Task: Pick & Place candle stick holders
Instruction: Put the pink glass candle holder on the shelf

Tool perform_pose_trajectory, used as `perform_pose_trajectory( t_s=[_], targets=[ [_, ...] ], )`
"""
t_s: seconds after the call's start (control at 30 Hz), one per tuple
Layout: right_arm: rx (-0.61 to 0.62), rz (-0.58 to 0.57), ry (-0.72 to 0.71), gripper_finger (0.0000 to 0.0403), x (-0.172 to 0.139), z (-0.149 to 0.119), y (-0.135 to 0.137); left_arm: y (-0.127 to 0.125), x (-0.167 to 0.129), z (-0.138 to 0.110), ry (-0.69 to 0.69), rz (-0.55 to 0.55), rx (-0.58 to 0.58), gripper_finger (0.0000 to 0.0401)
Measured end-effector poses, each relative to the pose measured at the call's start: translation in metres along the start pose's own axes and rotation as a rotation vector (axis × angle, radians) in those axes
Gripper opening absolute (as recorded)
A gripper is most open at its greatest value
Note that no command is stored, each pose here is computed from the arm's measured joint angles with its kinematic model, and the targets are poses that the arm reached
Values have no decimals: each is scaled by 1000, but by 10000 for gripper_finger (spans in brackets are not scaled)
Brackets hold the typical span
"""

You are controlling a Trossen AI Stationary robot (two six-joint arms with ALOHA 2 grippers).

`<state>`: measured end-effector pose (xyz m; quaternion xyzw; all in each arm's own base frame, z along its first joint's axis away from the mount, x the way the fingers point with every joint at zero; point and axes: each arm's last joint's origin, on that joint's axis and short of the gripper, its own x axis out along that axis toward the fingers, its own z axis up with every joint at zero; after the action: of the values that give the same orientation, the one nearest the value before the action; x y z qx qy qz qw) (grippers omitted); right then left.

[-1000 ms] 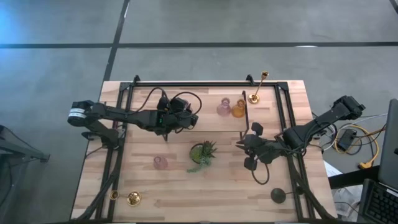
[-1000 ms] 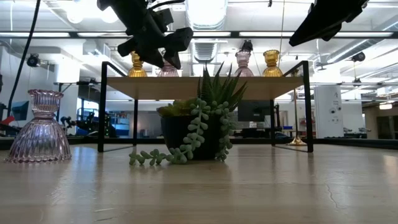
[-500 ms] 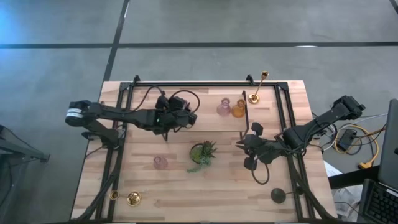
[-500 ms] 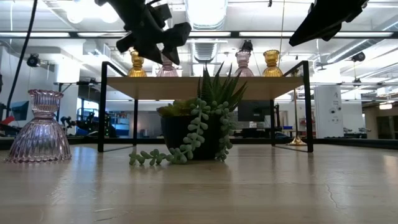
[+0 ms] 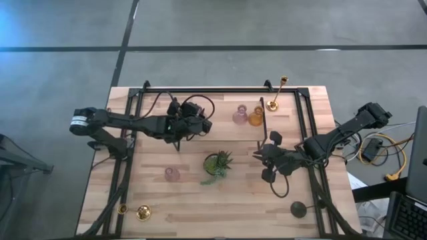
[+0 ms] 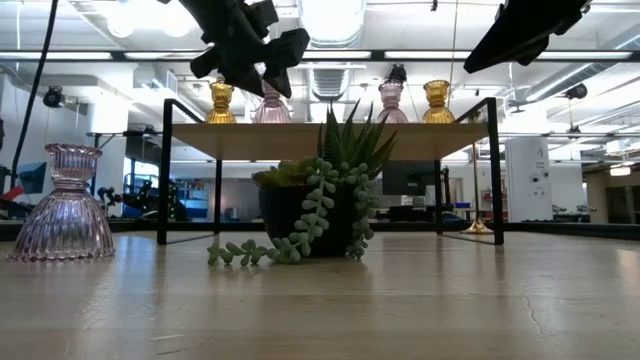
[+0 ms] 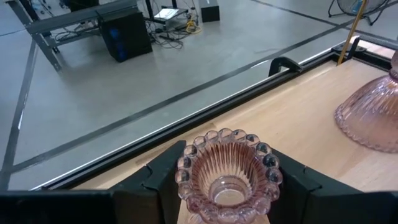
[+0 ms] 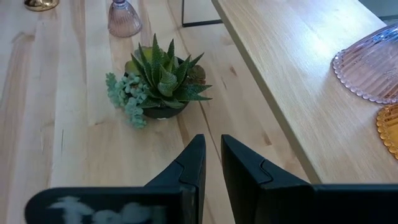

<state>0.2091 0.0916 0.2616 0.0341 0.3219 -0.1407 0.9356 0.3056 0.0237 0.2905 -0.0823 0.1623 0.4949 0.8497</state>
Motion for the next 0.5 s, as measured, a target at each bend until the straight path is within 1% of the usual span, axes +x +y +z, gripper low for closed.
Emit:
perform_pose_trajectory(
  t_s=[0.5],
  targets=[
    [0,0,0,43,0,0,0,1,1,-4,11,6,14,183]
  ],
)
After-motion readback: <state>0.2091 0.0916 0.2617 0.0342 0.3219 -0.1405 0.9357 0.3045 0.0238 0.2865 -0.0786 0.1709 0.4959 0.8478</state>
